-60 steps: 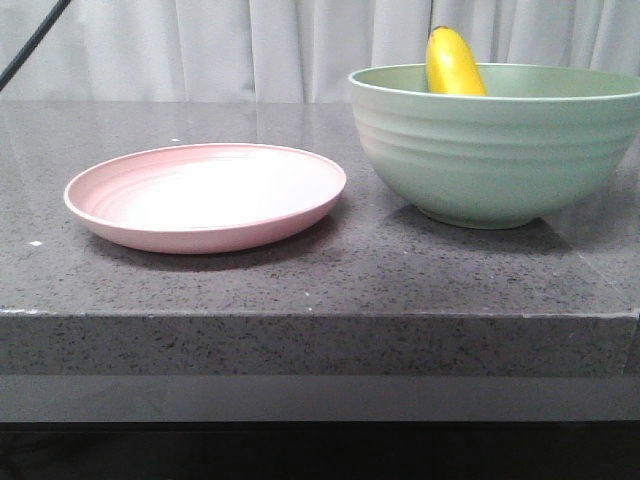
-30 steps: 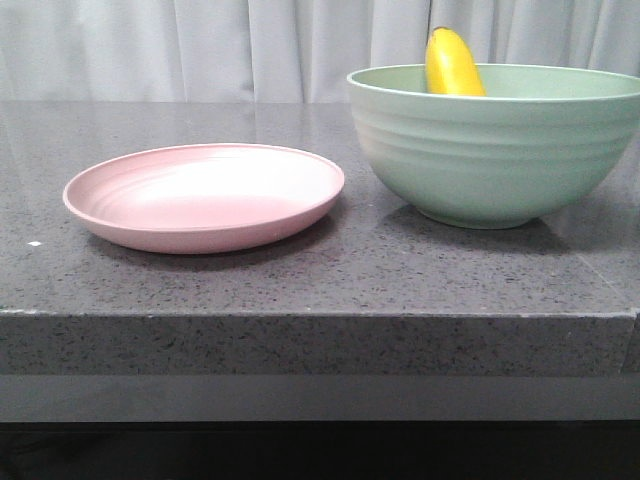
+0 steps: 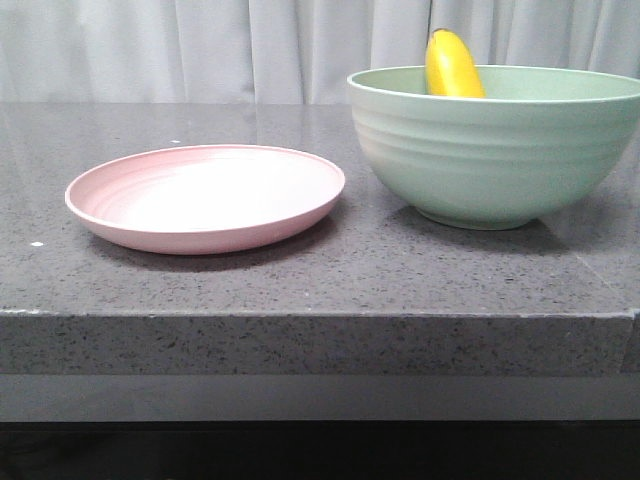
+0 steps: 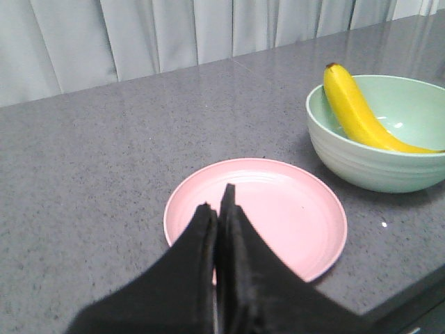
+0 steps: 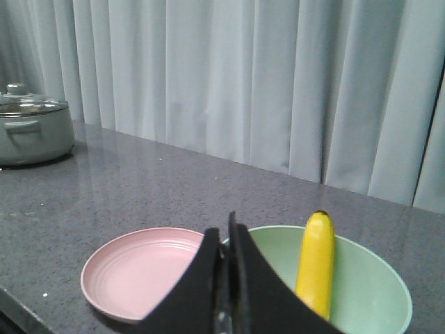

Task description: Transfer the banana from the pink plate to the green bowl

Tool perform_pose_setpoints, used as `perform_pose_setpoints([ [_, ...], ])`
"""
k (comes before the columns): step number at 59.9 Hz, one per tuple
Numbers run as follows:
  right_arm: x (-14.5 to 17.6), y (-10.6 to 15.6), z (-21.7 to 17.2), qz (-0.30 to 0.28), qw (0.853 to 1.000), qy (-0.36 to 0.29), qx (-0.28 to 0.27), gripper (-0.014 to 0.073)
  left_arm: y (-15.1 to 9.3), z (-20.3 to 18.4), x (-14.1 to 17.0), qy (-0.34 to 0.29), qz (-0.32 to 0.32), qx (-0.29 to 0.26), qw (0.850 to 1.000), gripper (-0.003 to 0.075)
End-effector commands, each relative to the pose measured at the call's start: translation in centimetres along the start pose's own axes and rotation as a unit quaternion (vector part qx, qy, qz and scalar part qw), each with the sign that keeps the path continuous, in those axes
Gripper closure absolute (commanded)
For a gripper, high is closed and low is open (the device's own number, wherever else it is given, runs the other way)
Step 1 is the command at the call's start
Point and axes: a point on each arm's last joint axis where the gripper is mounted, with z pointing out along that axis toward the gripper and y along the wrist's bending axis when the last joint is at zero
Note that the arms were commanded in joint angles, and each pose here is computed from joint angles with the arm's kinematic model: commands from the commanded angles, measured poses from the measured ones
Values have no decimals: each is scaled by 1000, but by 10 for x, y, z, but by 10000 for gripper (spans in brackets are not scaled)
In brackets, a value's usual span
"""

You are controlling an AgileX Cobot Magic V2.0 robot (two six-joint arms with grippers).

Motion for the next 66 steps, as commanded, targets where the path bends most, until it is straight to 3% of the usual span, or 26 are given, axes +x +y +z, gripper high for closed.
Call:
perform_pose_setpoints([
  [1,3,2,-10,6,1000,-28,7,657,-1,-16,3,-64,-26,19,997,741],
  [15,18,6,-19,3,999,-31,3,657,1,-39,31,-105,-43,26,993,741],
  [56,18,6,-19,3,999,-31,3,657,2,-42,32,-111,-38,23,993,741],
  [66,18,6,-19,3,999,-31,3,657,-6,-43,33,-104,-35,65,992,741],
])
